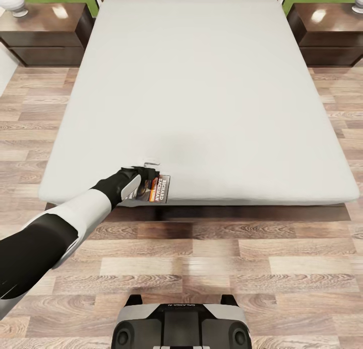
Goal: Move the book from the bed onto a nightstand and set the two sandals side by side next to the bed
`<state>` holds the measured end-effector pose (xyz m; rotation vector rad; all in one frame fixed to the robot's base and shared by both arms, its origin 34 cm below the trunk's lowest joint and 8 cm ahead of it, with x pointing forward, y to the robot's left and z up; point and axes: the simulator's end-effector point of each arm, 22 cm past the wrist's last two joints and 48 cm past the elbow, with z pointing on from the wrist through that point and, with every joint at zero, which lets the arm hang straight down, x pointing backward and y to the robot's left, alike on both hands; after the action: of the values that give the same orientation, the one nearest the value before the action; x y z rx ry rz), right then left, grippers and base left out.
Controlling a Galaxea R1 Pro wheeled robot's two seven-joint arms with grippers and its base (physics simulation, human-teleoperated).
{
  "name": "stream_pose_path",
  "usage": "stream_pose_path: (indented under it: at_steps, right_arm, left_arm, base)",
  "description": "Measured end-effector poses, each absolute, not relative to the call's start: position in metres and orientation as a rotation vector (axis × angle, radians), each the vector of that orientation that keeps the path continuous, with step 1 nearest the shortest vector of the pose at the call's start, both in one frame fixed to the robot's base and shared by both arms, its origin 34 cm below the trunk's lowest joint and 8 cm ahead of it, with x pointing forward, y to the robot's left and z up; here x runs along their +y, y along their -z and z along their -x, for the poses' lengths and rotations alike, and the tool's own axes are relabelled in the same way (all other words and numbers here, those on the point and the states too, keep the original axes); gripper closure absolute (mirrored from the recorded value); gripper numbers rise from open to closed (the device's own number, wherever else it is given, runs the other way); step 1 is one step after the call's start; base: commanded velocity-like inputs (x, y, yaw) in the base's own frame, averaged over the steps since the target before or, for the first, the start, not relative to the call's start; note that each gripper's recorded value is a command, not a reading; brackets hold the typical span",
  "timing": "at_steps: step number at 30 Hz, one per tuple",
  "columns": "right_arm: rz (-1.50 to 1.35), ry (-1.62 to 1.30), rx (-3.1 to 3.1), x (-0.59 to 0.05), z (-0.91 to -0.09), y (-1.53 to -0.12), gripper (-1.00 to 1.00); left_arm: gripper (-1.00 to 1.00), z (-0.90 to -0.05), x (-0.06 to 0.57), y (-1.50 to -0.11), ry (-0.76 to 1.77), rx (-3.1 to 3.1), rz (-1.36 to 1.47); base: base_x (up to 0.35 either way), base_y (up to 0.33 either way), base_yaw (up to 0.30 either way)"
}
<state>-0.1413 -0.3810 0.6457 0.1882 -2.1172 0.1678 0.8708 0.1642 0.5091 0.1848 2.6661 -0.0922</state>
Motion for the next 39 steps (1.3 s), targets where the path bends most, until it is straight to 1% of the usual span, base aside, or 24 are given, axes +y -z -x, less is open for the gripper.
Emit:
stream_pose_path:
  at_steps: [10, 39]
  right_arm:
    - [-0.189, -0.168, -2.118, -0.3810, 0.1413, -0.6456, -1.00]
    - [-0.190, -0.168, -2.119, -0.3814, 0.1409, -0.6452, -1.00]
  left_arm:
    - [-1.00, -0.8703, 0.1646, -0.5090, 0.090, 2.667, -0.185]
    - [-1.00, -0.8705, 0.1634, -0.5093, 0.093, 2.666, -0.185]
  base:
    - [-0.060, 0.000, 0.000]
    - [-0.007, 0.000, 0.000]
